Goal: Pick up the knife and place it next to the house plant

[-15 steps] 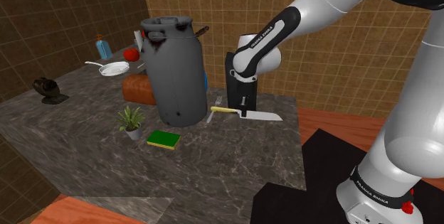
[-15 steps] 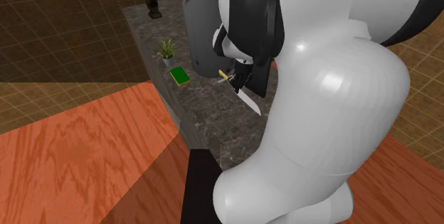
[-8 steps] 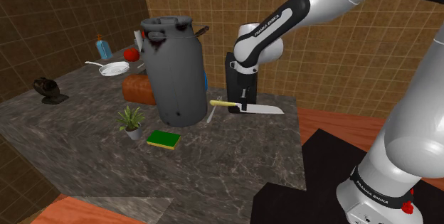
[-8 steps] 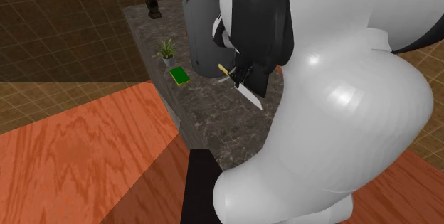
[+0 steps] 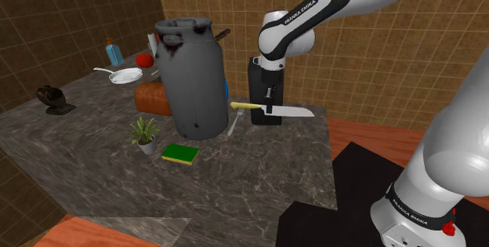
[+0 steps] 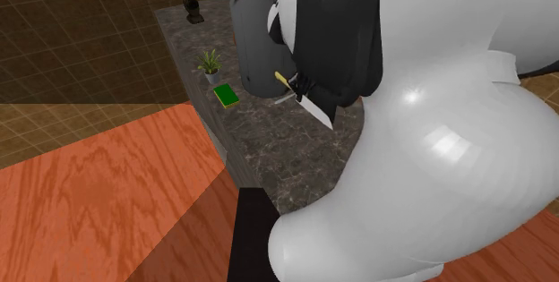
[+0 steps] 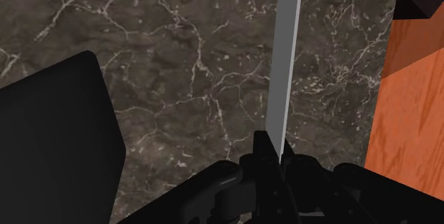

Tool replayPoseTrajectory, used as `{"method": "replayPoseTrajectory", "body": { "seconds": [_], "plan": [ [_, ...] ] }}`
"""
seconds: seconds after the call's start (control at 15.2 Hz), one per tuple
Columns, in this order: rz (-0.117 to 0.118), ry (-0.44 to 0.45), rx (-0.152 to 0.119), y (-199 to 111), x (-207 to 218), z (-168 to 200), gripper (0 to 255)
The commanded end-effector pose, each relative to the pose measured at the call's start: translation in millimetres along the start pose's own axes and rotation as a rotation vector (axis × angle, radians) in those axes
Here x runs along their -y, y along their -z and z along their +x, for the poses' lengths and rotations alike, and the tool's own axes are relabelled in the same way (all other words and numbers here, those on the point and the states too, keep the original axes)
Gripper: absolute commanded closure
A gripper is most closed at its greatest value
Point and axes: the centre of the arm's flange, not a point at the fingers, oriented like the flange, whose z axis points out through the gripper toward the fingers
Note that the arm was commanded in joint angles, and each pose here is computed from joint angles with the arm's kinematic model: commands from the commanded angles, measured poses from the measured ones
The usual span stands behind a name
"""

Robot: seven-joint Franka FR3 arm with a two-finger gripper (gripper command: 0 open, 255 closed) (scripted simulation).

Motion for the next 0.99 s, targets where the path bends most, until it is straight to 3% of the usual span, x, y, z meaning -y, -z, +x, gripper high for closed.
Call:
{"method": "replayPoseTrajectory", "body": {
  "seconds": [0.0, 0.73, 0.92],
  "plan": [
    [0.0, 0.0, 0.0, 10, 1, 0, 255],
    [0.0, 0.0, 0.0, 67, 11, 0, 255],
    [0.0, 0.0, 0.0, 64, 31, 33, 255]
  ]
}}
